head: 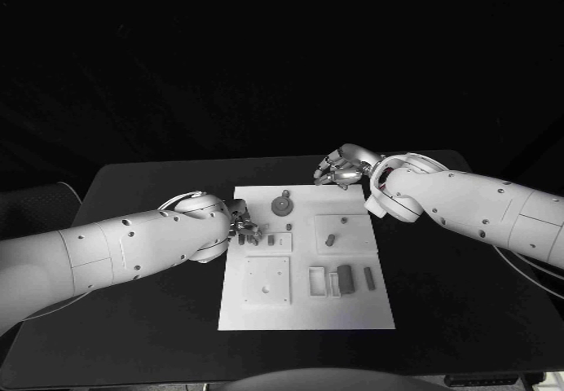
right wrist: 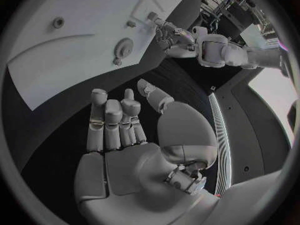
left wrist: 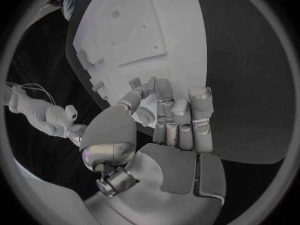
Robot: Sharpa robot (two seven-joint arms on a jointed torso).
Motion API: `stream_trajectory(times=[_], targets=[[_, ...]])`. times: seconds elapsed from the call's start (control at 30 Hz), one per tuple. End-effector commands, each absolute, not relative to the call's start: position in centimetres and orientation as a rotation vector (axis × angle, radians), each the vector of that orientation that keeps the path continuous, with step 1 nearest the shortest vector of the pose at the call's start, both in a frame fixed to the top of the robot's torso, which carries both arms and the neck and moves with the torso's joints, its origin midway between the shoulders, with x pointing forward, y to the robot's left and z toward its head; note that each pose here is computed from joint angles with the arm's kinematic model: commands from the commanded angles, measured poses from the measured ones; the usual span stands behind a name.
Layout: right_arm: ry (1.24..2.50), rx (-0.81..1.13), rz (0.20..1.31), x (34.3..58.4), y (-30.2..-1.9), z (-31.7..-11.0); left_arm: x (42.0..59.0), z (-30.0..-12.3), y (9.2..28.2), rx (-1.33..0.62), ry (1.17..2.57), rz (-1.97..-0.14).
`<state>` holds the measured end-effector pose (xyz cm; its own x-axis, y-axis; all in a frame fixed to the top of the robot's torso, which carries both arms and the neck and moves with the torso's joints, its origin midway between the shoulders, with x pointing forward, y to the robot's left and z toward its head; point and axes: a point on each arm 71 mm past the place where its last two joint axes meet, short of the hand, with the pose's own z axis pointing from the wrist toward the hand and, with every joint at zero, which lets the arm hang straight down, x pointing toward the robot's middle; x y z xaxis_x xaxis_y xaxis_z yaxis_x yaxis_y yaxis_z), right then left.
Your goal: Assemble the parts on the task board
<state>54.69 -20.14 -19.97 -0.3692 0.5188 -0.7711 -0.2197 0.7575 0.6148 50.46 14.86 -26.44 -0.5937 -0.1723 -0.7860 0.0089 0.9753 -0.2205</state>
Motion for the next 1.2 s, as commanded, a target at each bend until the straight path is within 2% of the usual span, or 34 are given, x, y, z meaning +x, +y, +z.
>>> stream_trajectory(times=[0.03, 1.2], targets=[[1.796, 0.221, 0.800, 54.61, -20.01, -19.98, 50.33, -26.58, 14.74, -0.104, 2.206, -0.242], [1.795, 0.221, 0.799, 54.60, -20.06, -19.98, 50.44, -26.39, 14.52, -0.106, 2.175, -0.246]])
